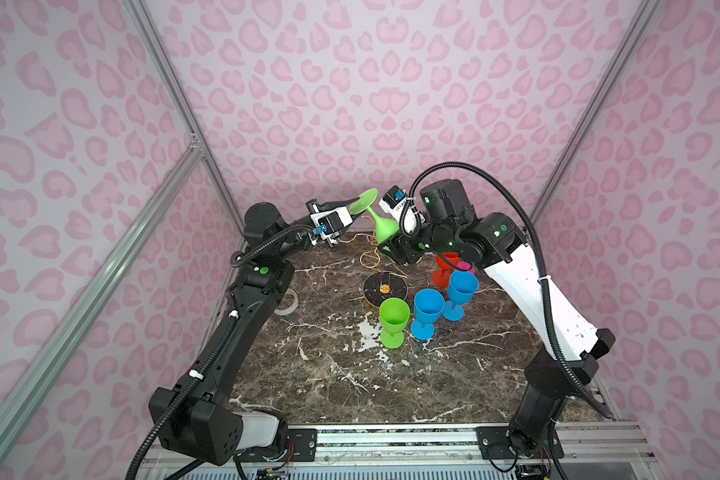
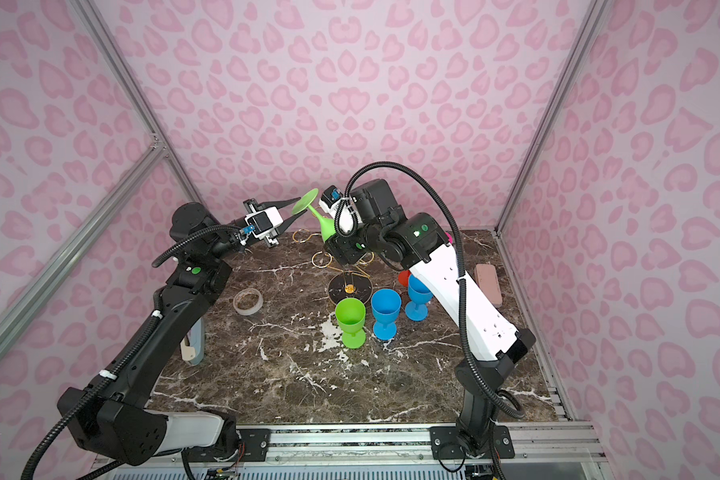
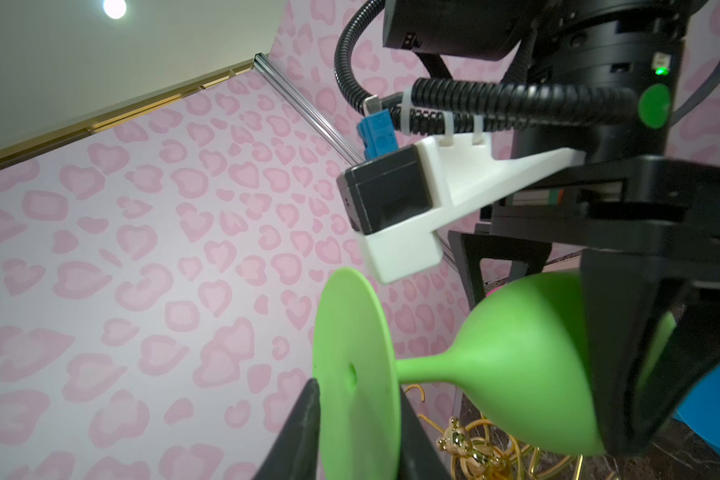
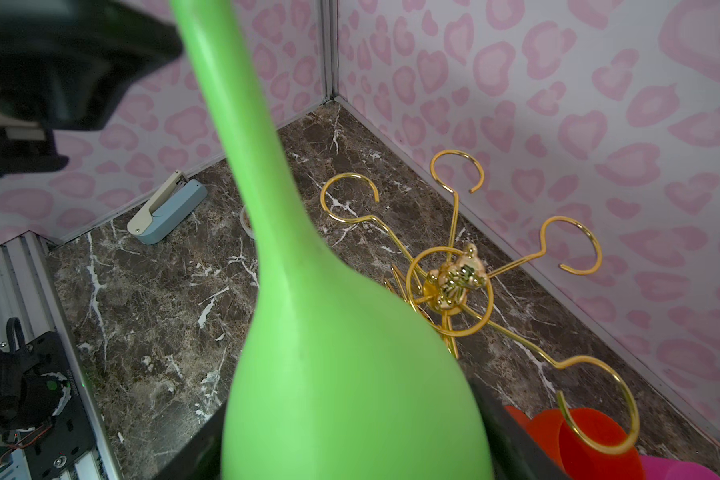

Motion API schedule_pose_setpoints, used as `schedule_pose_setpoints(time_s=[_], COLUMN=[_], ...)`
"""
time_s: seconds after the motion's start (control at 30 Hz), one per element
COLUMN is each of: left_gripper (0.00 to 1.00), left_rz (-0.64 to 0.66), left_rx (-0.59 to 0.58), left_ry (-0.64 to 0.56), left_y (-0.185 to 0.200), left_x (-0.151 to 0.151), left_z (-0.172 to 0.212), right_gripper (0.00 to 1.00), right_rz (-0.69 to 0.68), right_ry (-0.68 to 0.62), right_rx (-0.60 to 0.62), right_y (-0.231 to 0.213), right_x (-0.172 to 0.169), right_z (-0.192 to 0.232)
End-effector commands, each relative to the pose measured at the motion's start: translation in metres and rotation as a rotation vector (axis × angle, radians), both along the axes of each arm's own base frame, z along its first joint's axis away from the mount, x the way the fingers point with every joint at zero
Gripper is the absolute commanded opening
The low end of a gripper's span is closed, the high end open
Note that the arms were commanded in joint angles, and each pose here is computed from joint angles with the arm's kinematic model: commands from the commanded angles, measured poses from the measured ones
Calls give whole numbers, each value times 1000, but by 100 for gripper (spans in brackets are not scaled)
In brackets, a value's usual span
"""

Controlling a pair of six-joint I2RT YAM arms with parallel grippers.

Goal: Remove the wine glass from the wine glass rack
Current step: 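Tilt the green glass with the right gripper while the left closes on its base, then hold the glass base with the left gripper while the right releases and withdraws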

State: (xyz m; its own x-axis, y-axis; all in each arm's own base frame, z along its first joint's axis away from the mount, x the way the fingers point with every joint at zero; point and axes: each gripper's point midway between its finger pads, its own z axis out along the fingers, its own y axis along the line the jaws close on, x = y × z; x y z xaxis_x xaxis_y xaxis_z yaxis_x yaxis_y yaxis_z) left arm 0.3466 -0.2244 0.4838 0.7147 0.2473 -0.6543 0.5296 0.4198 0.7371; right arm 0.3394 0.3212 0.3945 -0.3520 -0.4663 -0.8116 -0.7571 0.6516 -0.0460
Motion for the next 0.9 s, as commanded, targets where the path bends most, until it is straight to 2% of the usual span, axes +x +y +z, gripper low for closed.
schedule_pose_setpoints(time_s=[0.0, 0.3, 0.6, 0.87], left_gripper=[24, 4, 3, 3], left_rz=[34, 74, 132, 157], left_rx=[-7, -42, -93, -145], left_ry=[-24, -32, -15, 56], left_y=[3, 5, 10, 16], left_x=[4, 5, 11, 12], left_z=[1, 5, 10, 7], right_gripper=[67, 71, 88, 96], right_rz=[9, 14, 35, 15], right_ry=[10, 33, 27, -27], right_rx=[34, 92, 184, 259], right_y=[9, 18, 24, 11], right_x=[1, 1, -5, -13], right_z=[0, 2, 16, 39])
